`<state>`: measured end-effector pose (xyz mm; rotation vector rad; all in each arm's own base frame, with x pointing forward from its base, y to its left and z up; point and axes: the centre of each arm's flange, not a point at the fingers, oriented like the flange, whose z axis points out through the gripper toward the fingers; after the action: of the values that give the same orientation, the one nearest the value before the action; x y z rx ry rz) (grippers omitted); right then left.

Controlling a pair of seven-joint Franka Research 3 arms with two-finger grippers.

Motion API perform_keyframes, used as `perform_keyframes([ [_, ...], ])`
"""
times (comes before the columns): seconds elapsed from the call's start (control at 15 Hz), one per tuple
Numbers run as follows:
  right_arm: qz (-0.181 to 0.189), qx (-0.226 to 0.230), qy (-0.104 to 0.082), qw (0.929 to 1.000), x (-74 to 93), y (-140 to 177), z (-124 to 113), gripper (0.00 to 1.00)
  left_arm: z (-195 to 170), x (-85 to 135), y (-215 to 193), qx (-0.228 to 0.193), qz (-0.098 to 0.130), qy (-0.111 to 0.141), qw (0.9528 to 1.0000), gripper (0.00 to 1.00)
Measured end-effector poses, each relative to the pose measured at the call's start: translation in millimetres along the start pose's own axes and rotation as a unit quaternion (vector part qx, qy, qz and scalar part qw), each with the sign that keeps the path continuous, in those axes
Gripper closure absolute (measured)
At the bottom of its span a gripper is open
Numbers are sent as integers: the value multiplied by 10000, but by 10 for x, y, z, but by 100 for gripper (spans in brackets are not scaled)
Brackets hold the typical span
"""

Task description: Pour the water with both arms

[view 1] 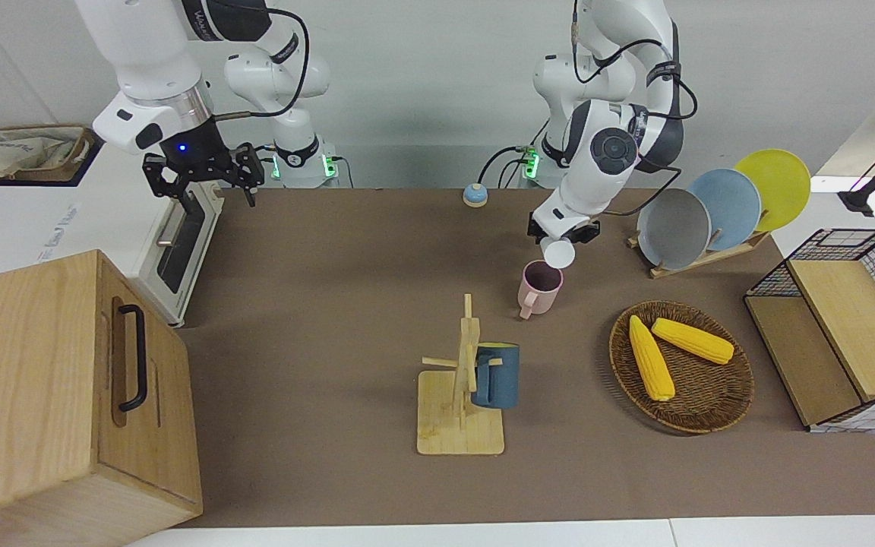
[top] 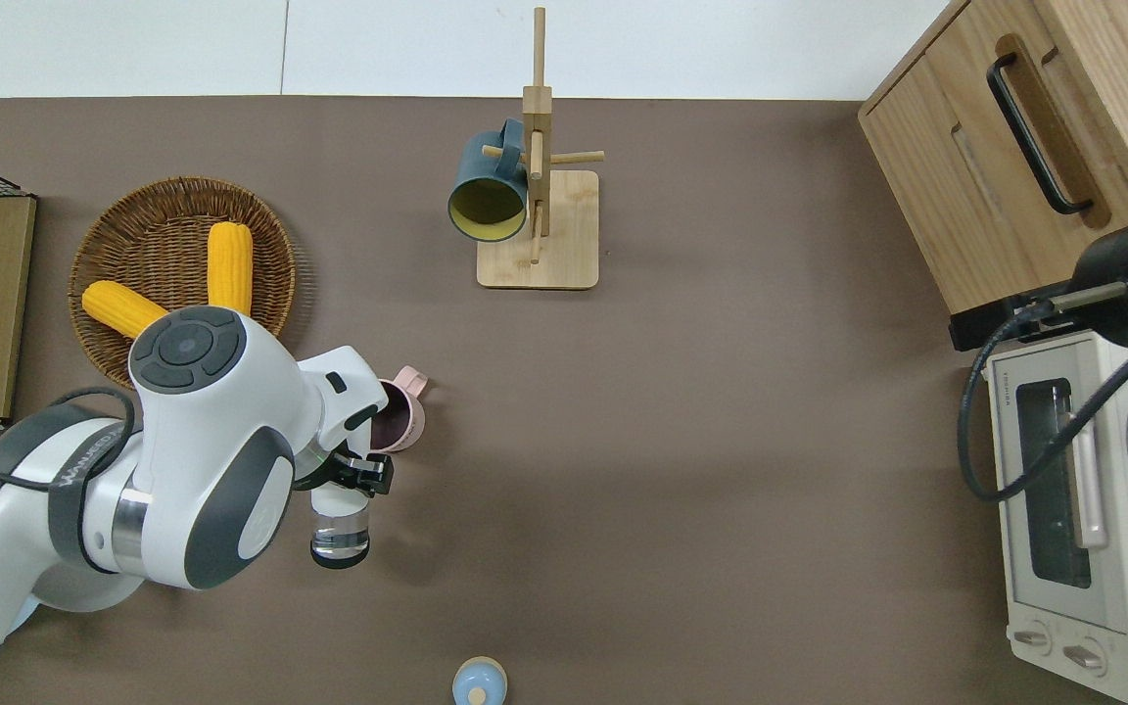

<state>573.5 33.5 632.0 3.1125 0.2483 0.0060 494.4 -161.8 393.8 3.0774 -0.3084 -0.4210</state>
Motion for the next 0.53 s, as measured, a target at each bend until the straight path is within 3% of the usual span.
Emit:
perform_keyframes([
  [0.53,0,0,0,10000,0,0,0,1,-7,41,-3,11,4,-2,10000,37],
])
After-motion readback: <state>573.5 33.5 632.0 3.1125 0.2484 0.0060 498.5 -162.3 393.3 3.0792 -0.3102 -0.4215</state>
